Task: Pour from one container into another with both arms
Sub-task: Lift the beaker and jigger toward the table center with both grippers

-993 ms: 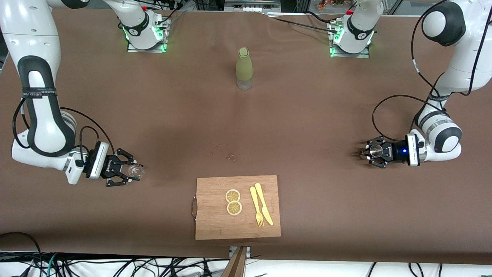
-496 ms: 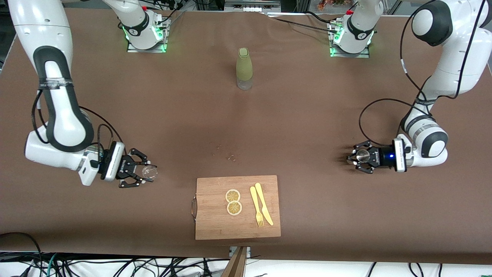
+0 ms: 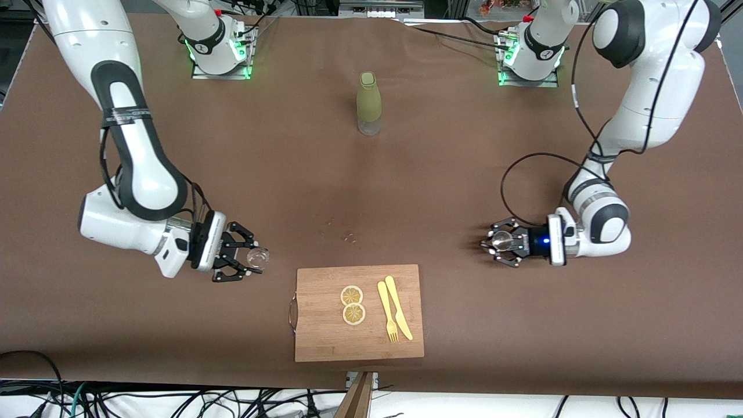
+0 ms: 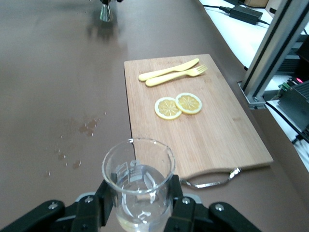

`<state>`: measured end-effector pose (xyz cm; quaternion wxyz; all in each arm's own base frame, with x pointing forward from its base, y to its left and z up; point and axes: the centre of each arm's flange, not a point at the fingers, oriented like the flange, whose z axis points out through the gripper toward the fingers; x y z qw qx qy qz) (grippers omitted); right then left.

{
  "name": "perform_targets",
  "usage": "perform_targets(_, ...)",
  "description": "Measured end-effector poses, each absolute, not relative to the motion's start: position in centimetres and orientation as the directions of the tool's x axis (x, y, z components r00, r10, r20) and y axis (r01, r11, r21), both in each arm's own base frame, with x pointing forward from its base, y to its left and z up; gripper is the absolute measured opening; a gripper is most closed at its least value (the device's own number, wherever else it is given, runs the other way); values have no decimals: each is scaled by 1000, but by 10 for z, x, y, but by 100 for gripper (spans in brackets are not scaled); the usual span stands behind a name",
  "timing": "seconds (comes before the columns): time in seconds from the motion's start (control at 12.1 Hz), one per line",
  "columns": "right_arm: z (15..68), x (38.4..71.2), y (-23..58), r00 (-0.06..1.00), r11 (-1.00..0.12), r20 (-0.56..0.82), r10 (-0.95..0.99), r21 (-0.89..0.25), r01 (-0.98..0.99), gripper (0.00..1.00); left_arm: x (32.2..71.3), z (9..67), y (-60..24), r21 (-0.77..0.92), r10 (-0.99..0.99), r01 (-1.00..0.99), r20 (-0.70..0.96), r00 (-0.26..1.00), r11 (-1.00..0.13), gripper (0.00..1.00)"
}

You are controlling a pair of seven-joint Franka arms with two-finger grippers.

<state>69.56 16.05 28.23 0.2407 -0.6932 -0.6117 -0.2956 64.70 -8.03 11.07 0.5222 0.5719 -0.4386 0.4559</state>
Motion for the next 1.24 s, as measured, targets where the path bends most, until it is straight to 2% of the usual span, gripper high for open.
perform_targets(0.58,298,676,251,143,-175,573,807,1,985,49,639,111,-192,232,18,-969,973,231,-84,10)
perform_targets(1.24,327,657,322,184,-213,439,879,17,977,49,620,111,-276,282,85,-951,958,272,-125,10)
